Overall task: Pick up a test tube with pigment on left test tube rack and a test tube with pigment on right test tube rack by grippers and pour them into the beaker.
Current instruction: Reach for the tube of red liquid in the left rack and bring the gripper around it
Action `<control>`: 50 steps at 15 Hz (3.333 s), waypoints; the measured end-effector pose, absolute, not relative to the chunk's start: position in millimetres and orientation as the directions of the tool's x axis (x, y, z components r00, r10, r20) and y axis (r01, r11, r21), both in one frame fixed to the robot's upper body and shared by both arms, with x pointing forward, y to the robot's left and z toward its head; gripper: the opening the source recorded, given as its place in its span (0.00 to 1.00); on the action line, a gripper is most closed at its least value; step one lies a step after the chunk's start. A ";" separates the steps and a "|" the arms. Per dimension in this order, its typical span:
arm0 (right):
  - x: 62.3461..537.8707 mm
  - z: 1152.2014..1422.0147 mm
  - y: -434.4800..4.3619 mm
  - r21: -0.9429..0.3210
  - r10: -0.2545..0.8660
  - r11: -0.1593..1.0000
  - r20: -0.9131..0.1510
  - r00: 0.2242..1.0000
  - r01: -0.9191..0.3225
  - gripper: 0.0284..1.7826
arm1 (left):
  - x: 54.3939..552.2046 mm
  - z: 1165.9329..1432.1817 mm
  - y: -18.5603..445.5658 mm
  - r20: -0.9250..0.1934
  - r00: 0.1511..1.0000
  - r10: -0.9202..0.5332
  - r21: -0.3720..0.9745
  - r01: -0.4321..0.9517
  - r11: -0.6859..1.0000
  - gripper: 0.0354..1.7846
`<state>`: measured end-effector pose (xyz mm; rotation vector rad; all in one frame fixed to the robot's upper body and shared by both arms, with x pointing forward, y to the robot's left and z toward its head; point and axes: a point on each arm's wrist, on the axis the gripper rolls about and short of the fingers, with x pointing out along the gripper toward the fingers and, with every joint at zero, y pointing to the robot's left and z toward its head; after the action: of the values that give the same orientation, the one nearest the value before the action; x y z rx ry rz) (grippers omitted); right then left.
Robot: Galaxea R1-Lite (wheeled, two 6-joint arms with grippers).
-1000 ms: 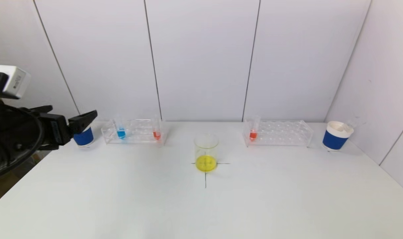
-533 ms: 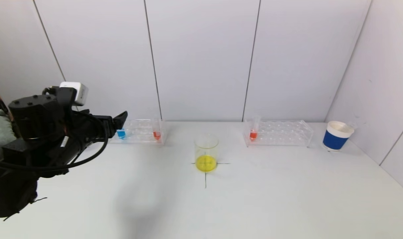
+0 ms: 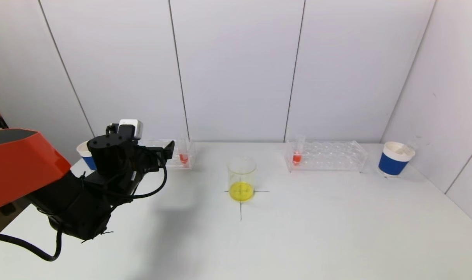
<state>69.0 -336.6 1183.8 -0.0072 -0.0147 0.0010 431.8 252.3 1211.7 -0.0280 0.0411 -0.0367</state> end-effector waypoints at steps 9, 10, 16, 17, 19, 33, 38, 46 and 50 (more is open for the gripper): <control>69.0 1183.8 -336.6 -0.007 0.001 1.000 0.015 1.000 -0.001 0.99 | 453.8 1182.8 225.2 -0.057 0.994 -0.097 -0.030 0.095 0.995 0.99; 69.0 1183.8 -336.6 -0.007 0.001 1.000 0.015 1.000 -0.001 0.99 | 455.8 1180.6 224.2 -0.058 0.994 -0.097 -0.030 0.096 0.995 0.99; 69.0 1183.8 -336.6 -0.007 0.001 1.000 0.014 1.000 -0.001 0.99 | 465.1 1175.9 220.7 -0.051 0.994 -0.099 -0.030 0.097 0.995 0.99; 69.0 1183.8 -336.6 -0.007 0.001 1.000 0.014 1.000 -0.001 0.99 | 466.0 1176.0 220.4 -0.049 0.994 -0.098 -0.030 0.097 0.995 0.99; 69.0 1183.8 -336.6 -0.007 0.001 1.000 0.014 1.000 -0.001 0.99 | 468.3 1175.7 219.7 -0.044 0.994 -0.098 -0.030 0.097 0.995 0.99; 69.0 1183.8 -336.6 -0.007 0.001 1.000 0.014 1.000 -0.001 0.99 | 493.6 1174.9 213.3 0.019 0.996 -0.090 -0.030 0.091 0.995 0.99; 69.0 1183.8 -336.6 -0.007 0.001 1.000 0.014 1.000 -0.001 0.99 | 501.0 1169.8 211.5 0.025 0.996 -0.089 -0.018 0.089 0.996 0.99; 69.0 1183.8 -336.6 -0.007 0.001 1.000 0.015 1.000 -0.001 0.99 | 507.9 1159.9 209.5 0.047 0.995 -0.089 0.016 0.088 0.996 0.99; 69.0 1183.8 -336.6 -0.007 0.001 1.000 0.015 1.000 -0.001 0.99 | 510.4 1159.7 208.7 0.054 0.995 -0.088 0.014 0.088 0.996 0.99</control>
<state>69.0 -336.6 1183.8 -0.0072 -0.0147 0.0010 510.4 208.7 1159.7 0.0119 -0.0549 -0.0882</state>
